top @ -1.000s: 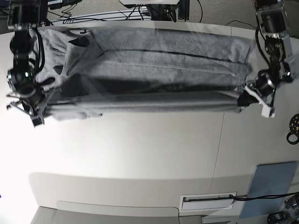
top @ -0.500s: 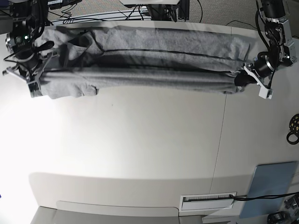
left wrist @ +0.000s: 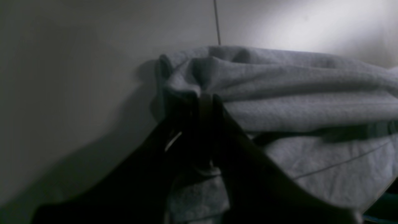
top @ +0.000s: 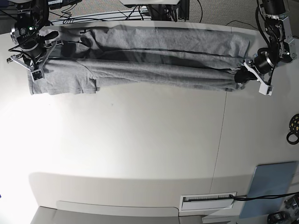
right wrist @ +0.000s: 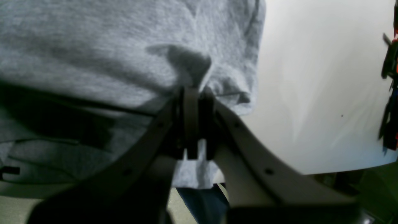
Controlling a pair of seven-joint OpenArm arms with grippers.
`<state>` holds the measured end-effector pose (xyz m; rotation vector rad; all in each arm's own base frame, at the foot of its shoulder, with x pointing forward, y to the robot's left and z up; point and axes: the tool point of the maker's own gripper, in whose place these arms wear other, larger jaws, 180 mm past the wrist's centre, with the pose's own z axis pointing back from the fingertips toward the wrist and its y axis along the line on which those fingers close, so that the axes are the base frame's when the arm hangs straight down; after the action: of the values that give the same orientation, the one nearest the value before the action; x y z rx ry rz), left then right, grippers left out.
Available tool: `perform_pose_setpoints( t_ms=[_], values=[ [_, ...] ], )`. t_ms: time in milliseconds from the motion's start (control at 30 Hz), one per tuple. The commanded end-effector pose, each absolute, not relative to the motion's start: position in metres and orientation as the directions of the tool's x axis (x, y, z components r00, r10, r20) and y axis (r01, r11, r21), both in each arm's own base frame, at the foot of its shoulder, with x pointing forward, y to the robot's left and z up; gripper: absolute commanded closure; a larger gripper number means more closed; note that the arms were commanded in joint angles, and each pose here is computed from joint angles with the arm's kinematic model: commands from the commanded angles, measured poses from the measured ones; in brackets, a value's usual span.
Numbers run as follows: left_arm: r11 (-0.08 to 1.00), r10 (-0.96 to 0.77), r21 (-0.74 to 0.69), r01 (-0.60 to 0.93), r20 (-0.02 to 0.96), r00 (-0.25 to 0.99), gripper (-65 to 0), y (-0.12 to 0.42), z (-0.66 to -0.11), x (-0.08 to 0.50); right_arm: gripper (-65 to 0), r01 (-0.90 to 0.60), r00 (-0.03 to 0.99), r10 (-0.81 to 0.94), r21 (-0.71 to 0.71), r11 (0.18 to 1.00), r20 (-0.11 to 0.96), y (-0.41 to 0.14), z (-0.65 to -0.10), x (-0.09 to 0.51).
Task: Fold the T-shirt properly
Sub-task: 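Lift and fold the grasped edge over toward the first fold, then lower the folded edge and open the left gripper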
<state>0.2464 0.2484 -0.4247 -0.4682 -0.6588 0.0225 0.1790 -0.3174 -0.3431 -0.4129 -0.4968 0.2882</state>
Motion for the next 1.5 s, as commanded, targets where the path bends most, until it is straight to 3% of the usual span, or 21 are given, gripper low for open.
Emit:
perform_pose_setpoints(
  t_ms=[0,133,467,833,1400,1433,1467],
  values=[
    [0.907,0.13,-0.396,0.141,0.583,0.802,0.0,0.261,-0.418,0.246,0.0,-0.156,0.841,0.376,-0.491,0.857,0.389,-0.327,-0.334,0.181],
    [0.886,0.137,-0.434,0.162,0.579,0.804,0.0,0.262,-0.406,0.246,0.0,-0.156,0.85,0.37,-0.491,0.857,0.375,-0.329,-0.335,0.178],
    [0.9,0.057,-0.368,0.234,0.63,0.774,0.0,0.269,-0.379,0.258,0.0,-0.156,0.853,0.367,-0.491,0.857,0.371,-0.329,-0.336,0.177],
    [0.903,-0.035,-0.324,0.281,0.598,0.801,0.0,0.259,-0.371,0.246,0.0,-0.136,0.864,0.343,-0.486,0.864,0.368,-0.325,-0.342,0.171],
    [0.926,-0.022,-0.295,0.236,0.582,0.813,0.0,0.279,-0.37,0.215,0.0,-0.136,0.866,0.344,-0.492,0.86,0.363,-0.326,-0.342,0.17],
    [0.924,-0.027,-0.294,0.243,0.584,0.811,-1.0,0.279,-0.37,0.214,0.0,-0.136,0.866,0.345,-0.493,0.859,0.362,-0.327,-0.342,0.17],
    [0.923,-0.029,-0.295,0.246,0.584,0.811,-6.7,0.278,-0.37,0.214,0.0,-0.136,0.866,0.347,-0.498,0.856,0.36,-0.327,-0.342,0.17]
  ],
)
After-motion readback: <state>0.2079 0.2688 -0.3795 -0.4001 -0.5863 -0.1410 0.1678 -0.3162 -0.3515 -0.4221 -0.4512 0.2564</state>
